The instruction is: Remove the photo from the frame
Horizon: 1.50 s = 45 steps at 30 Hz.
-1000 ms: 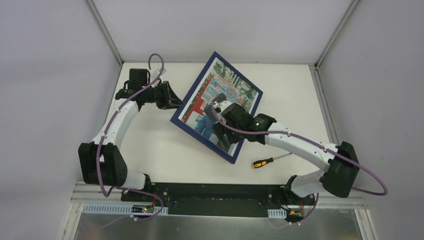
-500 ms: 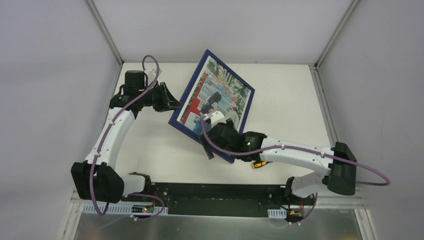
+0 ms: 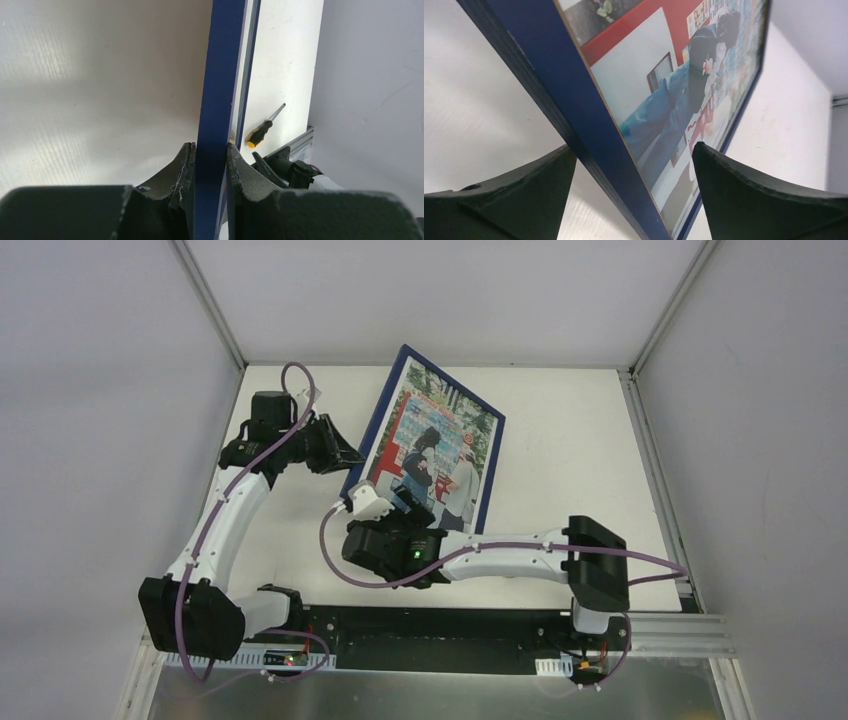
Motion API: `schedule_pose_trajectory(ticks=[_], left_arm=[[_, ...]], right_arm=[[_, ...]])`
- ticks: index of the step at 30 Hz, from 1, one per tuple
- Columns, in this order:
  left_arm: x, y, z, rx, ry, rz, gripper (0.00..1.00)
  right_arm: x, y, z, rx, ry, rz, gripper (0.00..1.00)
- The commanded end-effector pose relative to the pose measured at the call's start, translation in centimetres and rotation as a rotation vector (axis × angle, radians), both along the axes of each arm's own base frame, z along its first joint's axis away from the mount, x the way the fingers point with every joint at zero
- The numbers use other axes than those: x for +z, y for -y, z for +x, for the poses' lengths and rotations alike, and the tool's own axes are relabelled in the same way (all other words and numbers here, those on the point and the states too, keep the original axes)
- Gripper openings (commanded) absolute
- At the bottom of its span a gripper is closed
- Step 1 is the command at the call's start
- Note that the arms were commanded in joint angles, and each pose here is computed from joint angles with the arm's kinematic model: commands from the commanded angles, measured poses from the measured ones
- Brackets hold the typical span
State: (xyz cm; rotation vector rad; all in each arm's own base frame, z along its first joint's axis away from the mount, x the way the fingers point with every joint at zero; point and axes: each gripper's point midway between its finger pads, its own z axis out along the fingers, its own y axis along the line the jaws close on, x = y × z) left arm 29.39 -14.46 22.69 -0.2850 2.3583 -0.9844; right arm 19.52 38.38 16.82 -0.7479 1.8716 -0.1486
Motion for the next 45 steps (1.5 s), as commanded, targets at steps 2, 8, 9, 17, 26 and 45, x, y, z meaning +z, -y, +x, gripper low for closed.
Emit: schedule_pose_trajectory(ticks=[2,8,9,17,26,45], left_arm=[[0.5,-0.9,-0.2,0.099,-0.013,-0.003,0.00],[0.4,-0.8,-0.5,0.117,-0.035,-0.022,0.00],[0.5,-0.8,-0.5,0.121,-0.037,-0.025,0.00],[0.7,-0.4,-0.2,0.150,-0.078,-0.067,0.00],[0.9,1.4,0.6,0.118,-0.140,-0.138,0.51],[-0.1,5.3,5.0,0.026,-0.115,-0.117,0.32]], right_arm=[[1.6,0.3,1.6,-0.074,0.199,-0.116,0.86],[1.2,0.7,1.9,-0.083,0.252,-0.186,0.68],[1.0,0.7,1.9,-0.081,0.254,-0.195,0.65],[0.6,0.6,1.7,-0.040,0.240,-0.194,0.16],[0.5,0.5,1.2,0.029,0.245,-0.157,0.00],[0.8,0.8,0.5,0.083,0.221,-0.082,0.00]])
